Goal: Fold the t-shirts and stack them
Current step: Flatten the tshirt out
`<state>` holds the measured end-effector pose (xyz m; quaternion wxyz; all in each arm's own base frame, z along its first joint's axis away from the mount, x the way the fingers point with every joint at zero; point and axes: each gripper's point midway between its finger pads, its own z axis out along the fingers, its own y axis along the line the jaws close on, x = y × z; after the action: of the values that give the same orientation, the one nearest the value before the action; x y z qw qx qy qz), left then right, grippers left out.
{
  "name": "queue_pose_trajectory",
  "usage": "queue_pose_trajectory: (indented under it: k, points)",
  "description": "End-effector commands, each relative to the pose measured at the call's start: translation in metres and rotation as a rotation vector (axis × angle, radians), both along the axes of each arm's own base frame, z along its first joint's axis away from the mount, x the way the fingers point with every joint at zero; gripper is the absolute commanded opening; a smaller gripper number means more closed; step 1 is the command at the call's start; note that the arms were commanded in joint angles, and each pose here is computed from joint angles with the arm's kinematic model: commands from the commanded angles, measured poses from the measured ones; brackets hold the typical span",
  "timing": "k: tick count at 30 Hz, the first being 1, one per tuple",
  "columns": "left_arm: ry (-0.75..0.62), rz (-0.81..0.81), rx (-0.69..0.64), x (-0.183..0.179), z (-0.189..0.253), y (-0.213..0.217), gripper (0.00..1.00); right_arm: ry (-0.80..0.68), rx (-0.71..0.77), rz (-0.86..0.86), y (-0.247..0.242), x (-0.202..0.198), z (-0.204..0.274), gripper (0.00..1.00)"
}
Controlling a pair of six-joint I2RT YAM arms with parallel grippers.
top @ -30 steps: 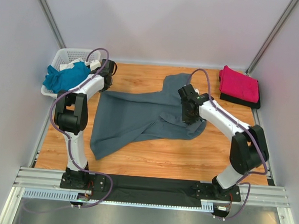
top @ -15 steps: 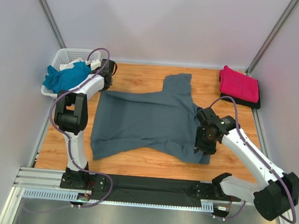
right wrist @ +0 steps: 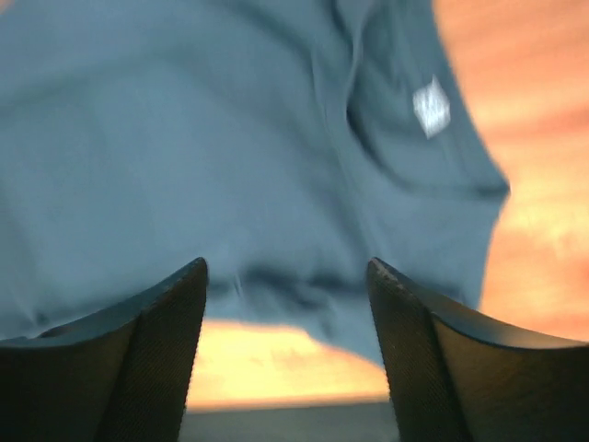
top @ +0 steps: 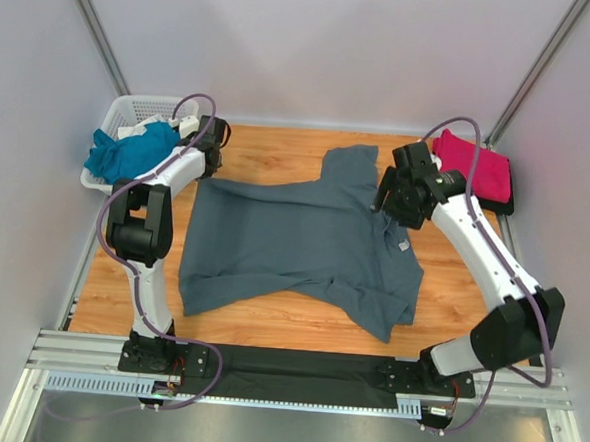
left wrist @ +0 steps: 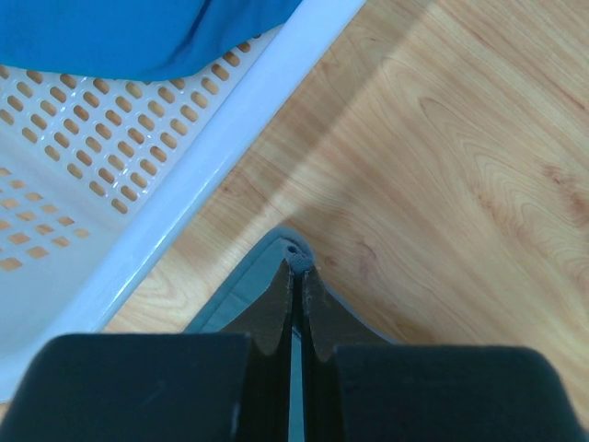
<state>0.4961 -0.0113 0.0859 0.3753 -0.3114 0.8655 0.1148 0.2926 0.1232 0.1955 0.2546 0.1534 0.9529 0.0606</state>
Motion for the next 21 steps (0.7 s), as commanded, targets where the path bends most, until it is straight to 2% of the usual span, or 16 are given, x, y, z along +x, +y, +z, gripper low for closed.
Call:
queue_pose_trajectory:
  k: [1,2,4,5,6,7,10,12,13,14,16,21]
  points:
    - [-0.087,-0.022,-0.019,0.007,0.035,0.000,0.00,-0.265,0.072,-0.120,-0.016,0.099,0.024,0.68]
    - [-0.085,-0.026,-0.022,0.007,0.035,-0.001,0.00,-0.300,0.103,-0.154,-0.030,0.118,0.027,0.66]
    - [-0.086,-0.031,-0.020,0.008,0.035,-0.001,0.00,-0.383,0.176,-0.097,-0.022,0.160,0.041,0.64]
    - [-0.082,-0.032,-0.014,0.008,0.034,-0.001,0.00,-0.408,0.156,-0.053,-0.024,0.173,0.046,0.64]
    - [-0.080,-0.034,-0.008,0.009,0.033,0.000,0.00,-0.380,0.126,-0.025,-0.022,0.189,0.028,0.64]
    - [-0.085,-0.038,-0.001,0.011,0.036,0.000,0.00,-0.447,0.116,-0.012,-0.021,0.208,0.054,0.64]
    - [-0.075,-0.047,0.001,0.015,0.034,-0.001,0.00,-0.468,0.062,0.002,-0.024,0.250,0.047,0.64]
    - [-0.062,-0.051,0.000,0.016,0.030,-0.002,0.00,-0.481,0.047,-0.016,-0.027,0.269,0.044,0.64]
    - [-0.062,-0.052,-0.005,0.017,0.030,-0.003,0.00,-0.454,0.036,-0.027,-0.029,0.283,0.020,0.61]
    - [-0.061,-0.056,-0.005,0.018,0.029,-0.003,0.00,-0.490,0.038,-0.037,-0.031,0.295,0.031,0.60]
    - [-0.057,-0.061,-0.007,0.020,0.028,-0.004,0.00,-0.466,0.017,-0.066,-0.036,0.314,0.003,0.58]
    - [-0.056,-0.082,-0.038,0.020,0.030,-0.011,0.00,-0.496,0.011,-0.061,-0.037,0.348,-0.009,0.59]
